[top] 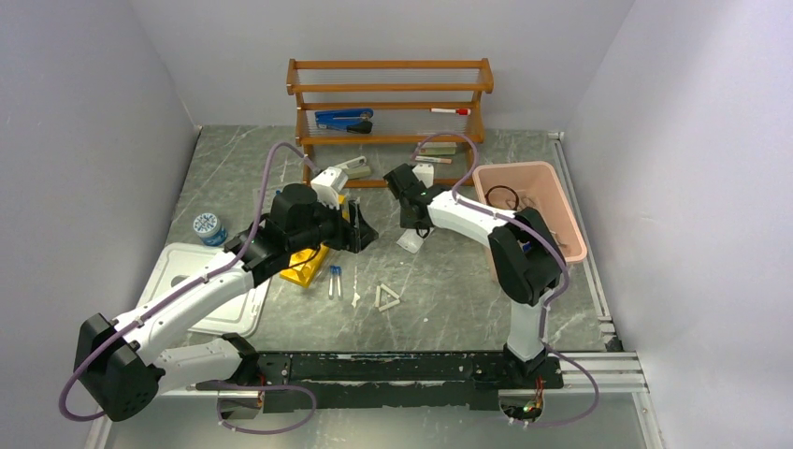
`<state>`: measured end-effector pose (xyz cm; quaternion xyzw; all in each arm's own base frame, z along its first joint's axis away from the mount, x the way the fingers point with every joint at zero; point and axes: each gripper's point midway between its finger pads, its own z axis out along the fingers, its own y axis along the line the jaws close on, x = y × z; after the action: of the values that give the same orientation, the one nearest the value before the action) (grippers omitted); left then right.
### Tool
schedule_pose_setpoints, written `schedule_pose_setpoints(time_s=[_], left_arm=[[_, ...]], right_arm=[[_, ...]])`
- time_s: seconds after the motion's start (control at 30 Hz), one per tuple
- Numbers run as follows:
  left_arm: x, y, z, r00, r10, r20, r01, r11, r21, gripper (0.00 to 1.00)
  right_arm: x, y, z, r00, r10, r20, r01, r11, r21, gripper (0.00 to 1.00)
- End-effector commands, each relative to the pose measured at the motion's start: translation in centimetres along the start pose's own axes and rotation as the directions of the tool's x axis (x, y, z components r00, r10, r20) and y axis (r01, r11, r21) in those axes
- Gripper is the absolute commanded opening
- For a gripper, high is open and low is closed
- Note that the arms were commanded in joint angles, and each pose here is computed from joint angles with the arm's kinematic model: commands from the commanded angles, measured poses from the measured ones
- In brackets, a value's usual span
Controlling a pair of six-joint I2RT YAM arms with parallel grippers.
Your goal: Organize the chemistry lab equipment
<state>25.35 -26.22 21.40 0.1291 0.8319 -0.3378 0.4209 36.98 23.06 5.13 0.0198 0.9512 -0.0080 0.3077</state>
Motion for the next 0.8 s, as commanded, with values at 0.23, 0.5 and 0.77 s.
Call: schedule_pose_setpoints(time_s=[0.23, 0.5, 0.77], left_arm=[[0.8, 0.1, 0.9, 1.000, 0.000, 0.001, 0.000, 0.999, 0.035, 0.78], [0.6, 0.2, 2.1, 1.000, -0.008, 0.008, 0.008, 0.999, 0.033, 0.76], [0.7, 0.4, 3.5, 1.000, -0.014, -0.004, 0.015, 0.999, 0.029, 0.75]], right_arm=[[-2.3, -1.8, 3.6, 0.997, 0.039, 0.066, -0.042, 0.998, 0.050, 0.29], [-1.4, -2.6, 5.8, 1.000, 0.004, 0.028, -0.004, 1.000, 0.002, 0.18], [-0.8, -2.7, 7.0, 0.997, -0.071, 0.004, 0.071, 0.996, -0.049, 0.15]])
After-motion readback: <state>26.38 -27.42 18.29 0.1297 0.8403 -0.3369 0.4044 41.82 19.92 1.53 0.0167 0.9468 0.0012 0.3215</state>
